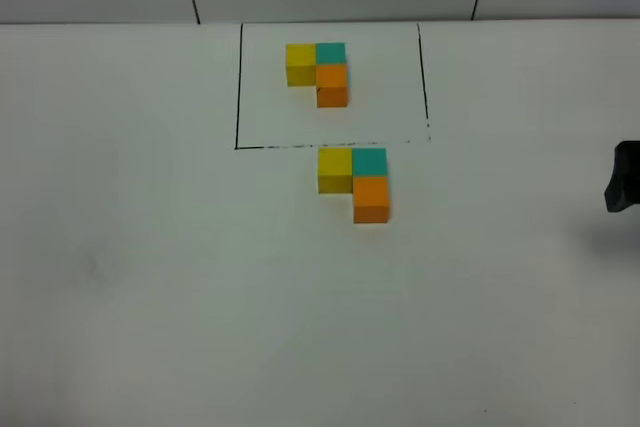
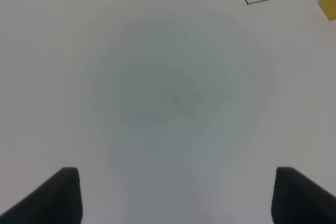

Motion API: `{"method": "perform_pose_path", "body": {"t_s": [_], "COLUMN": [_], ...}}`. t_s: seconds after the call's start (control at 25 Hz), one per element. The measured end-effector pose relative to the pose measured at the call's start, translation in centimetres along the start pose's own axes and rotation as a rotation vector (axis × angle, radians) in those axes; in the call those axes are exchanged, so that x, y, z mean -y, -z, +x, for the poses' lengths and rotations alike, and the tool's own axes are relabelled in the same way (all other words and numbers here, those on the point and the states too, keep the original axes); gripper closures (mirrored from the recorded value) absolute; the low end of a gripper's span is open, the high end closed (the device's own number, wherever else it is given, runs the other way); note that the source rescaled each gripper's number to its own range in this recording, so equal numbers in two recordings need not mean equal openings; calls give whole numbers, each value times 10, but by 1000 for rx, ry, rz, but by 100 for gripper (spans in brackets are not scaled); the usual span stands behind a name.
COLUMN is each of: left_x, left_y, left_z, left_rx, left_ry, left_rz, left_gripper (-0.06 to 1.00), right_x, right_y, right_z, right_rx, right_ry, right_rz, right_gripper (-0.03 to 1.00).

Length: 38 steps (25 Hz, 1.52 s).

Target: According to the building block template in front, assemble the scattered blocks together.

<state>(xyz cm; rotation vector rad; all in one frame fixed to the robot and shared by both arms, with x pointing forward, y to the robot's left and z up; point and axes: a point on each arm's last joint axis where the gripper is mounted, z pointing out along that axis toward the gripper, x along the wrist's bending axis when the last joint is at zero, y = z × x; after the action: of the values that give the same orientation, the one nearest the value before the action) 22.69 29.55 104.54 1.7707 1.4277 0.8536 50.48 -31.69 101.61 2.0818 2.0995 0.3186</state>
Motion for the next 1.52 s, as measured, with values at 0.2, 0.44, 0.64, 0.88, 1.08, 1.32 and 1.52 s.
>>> {"method": "perform_pose_path", "body": {"t_s": [0.2,0.44,0.64,0.88,1.08,1.32,1.52], "left_x": [0,0,0,0,0,0,0], "left_y": [0,0,0,0,0,0,0], "left_z": [0,0,0,0,0,0,0], "left_rx": [0,0,0,0,0,0,0], "left_ry": [0,0,0,0,0,0,0], "left_rz": [0,0,0,0,0,0,0], "left_gripper": [27,27,27,27,27,27,27], "right_x": [32,84,134,181,204,228,249], "right_y": [26,77,104,110,111,104,109], "right_z": [5,14,21,29,29,28,27], "right_rx": [5,6,5,-26,-33,-35,-38], "right_ry": [1,3,9,61,77,81,81], "right_rz": [-93,-320,-435,-498,-558,-643,-775], "right_gripper": [-3,-3,-3,-3,-3,-3,-3]}}
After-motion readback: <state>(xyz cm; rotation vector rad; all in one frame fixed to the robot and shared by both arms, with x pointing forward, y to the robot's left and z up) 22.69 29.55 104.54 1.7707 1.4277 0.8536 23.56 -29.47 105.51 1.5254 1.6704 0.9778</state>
